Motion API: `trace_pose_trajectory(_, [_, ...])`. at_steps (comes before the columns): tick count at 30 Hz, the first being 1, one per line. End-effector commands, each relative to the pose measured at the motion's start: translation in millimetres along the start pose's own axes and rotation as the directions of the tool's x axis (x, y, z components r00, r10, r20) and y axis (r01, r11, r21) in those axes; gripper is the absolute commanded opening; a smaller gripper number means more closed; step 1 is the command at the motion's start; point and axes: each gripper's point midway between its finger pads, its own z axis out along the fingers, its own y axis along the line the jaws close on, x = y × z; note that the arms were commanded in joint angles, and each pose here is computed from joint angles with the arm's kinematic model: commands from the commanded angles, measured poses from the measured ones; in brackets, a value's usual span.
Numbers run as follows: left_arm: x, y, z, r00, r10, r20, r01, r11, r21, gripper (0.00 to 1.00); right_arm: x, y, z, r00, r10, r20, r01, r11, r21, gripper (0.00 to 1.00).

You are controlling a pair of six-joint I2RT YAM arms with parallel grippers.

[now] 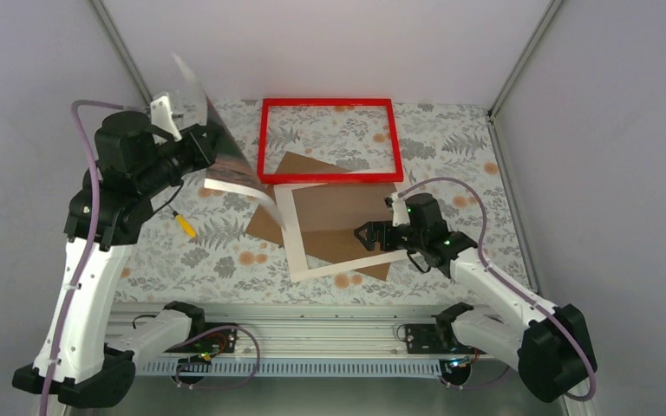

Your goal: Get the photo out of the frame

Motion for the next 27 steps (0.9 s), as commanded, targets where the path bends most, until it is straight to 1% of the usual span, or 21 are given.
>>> trace_pose_trajectory(1, [-12.1,-52.6,6.3,0.999,-0.017,0.027,0.011,0.977,0.214,0.02,-27.1,1.1,-20.1,0.993,-0.009,0.12,0.001,0.998,0.066,1.0])
trace_pose_trajectory(6, [5.2,-94.0,36.0,1.0,0.004,-0.024,0.003,0.957,0.291,0.02,-49.8,0.1,-51.8,0.966,-0.014,0.256,-0.021,0.991,0.133,1.0])
trace_pose_trajectory(11, [28.4,-140.3,71.5,0.997,0.027,-0.075,0.003,0.927,0.374,0.02,-69.7,-3.3,-93.8,0.917,-0.023,0.399,-0.067,0.975,0.21,1.0])
trace_pose_trajectory(14, [39.1,-167.5,89.8,0.995,0.05,-0.089,-0.007,0.904,0.427,0.02,-75.5,-3.6,-115.8,0.889,-0.033,0.457,-0.086,0.968,0.237,1.0])
trace_pose_trajectory(17, [56.3,-184.8,107.0,0.989,0.073,-0.127,-0.007,0.891,0.453,0.02,-79.1,-4.1,-133.5,0.867,-0.044,0.497,-0.101,0.96,0.261,1.0])
trace_pose_trajectory(19, [66.6,-188.1,111.0,0.988,0.065,-0.14,0.007,0.886,0.463,0.02,-80.7,-3.5,-143.0,0.854,-0.046,0.518,-0.11,0.957,0.267,1.0])
trace_pose_trajectory(22, [82.4,-179.0,114.2,0.987,0.029,-0.155,0.048,0.881,0.47,0.02,-83.3,0.1,-154.4,0.835,-0.047,0.548,-0.116,0.959,0.258,1.0])
trace_pose_trajectory(26, [108.0,-149.1,117.9,0.982,-0.032,-0.188,0.112,0.897,0.427,0.03,-86.9,6.7,-165.2,0.817,-0.047,0.575,-0.111,0.965,0.237,1.0])
trace_pose_trajectory(27, [122.8,-133.8,122.5,0.977,-0.046,-0.209,0.127,0.91,0.396,0.02,-87.3,7.0,-165.4,0.816,-0.048,0.576,-0.111,0.965,0.237,1.0])
